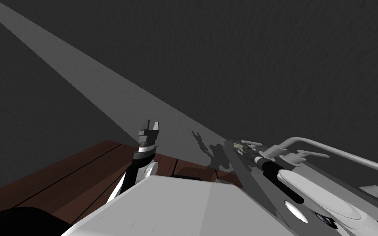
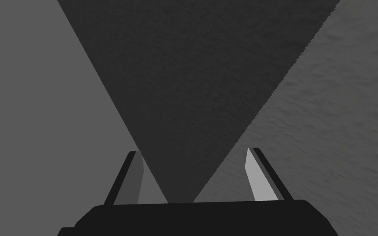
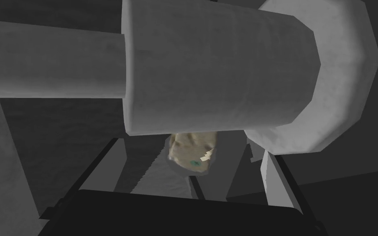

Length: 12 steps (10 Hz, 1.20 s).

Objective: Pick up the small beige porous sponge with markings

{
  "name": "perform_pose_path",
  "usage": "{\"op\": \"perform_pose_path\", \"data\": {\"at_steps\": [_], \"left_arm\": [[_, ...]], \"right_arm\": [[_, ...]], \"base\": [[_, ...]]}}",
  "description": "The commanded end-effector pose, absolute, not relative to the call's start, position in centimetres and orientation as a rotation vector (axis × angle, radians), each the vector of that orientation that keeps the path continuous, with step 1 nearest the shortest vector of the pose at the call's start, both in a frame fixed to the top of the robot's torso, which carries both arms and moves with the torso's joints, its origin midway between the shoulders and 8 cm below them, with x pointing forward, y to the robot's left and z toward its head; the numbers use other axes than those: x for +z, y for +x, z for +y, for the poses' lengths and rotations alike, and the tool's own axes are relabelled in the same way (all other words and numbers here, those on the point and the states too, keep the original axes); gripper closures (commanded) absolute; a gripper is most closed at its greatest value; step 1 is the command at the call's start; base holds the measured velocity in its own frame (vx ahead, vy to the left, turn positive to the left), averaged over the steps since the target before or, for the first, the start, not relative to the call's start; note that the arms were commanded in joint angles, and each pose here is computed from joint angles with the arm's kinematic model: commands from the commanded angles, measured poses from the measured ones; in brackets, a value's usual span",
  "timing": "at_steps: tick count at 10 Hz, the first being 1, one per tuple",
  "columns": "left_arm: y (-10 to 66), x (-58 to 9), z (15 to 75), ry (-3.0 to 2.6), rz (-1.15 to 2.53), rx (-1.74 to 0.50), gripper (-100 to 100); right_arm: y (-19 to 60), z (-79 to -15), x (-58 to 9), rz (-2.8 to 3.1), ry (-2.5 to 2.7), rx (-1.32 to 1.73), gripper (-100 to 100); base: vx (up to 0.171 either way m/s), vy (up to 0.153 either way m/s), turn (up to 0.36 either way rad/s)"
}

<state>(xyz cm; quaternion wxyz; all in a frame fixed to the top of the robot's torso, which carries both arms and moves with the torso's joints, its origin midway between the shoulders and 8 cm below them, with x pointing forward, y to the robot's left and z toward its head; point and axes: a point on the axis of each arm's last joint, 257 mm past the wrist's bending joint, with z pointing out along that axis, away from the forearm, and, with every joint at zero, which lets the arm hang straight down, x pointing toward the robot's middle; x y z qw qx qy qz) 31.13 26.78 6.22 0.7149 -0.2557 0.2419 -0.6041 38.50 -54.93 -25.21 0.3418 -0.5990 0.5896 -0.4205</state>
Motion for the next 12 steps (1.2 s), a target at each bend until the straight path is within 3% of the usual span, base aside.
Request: {"op": "perform_pose_path", "data": {"at_steps": [1,12], "left_arm": [[31.1,6.2,26.8,-0.566,0.536,-1.338,0],[31.1,6.2,26.8,-0.566,0.536,-1.338,0]], "right_arm": [[39.1,-55.6,-26.1,1.560,-1.552,-1.092,-100],[45.3,-59.3,-26.5,1.632,-1.517,-1.132,-100]], "base": [[-0.098,-0.014,0.076],[-0.085,-0.008,0.075]]}}
